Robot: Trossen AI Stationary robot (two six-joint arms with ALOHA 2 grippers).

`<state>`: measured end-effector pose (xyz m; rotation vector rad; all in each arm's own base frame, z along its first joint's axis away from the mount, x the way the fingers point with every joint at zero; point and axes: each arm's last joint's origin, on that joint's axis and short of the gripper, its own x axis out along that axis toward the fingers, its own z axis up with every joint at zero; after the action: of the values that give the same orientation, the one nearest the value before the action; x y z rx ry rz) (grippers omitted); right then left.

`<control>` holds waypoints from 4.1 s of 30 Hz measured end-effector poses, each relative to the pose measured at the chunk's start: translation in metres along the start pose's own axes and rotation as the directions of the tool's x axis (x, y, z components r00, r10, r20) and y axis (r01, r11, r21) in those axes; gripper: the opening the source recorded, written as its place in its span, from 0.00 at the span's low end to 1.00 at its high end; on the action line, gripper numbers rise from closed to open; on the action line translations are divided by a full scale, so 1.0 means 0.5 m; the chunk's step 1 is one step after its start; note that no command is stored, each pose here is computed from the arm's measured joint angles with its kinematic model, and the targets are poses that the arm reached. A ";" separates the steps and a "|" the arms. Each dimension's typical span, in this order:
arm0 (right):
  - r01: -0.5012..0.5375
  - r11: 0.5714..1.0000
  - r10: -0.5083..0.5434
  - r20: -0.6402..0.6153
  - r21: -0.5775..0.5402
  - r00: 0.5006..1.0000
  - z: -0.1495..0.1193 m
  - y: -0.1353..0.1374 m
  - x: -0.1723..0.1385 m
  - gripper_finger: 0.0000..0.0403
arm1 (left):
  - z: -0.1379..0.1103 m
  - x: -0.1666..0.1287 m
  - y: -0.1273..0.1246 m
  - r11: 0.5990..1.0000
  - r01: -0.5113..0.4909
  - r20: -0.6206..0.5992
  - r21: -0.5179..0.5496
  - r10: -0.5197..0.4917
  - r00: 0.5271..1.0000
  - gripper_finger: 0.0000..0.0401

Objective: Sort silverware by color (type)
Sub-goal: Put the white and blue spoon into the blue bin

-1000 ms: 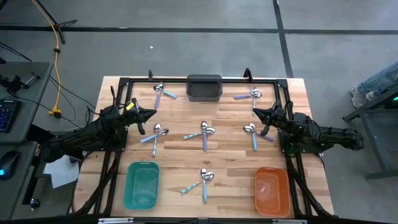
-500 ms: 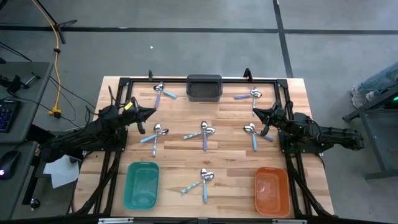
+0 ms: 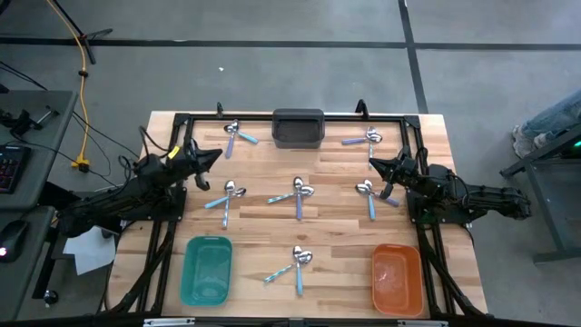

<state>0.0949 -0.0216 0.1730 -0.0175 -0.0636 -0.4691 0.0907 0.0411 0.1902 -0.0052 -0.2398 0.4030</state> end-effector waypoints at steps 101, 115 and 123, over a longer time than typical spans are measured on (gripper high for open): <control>-0.001 1.000 0.001 -0.021 -0.008 1.000 -0.004 0.000 0.000 0.00 | -0.170 0.333 -0.203 0.929 0.369 -0.861 -0.030 -0.211 0.462 0.03; -0.001 1.000 0.001 -0.021 -0.008 1.000 -0.004 0.000 0.000 0.00 | 0.013 0.213 -0.253 0.940 0.089 -0.843 -0.329 -0.335 0.421 0.03; -0.001 1.000 0.000 -0.022 -0.008 1.000 -0.004 0.000 0.000 0.00 | 0.082 0.086 -0.323 0.829 -0.169 -0.824 -0.533 -0.464 0.324 0.03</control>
<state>0.0950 -0.0217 0.1708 -0.0201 -0.0405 -0.4689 0.1824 -0.0924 0.2483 -0.7917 0.8722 0.0522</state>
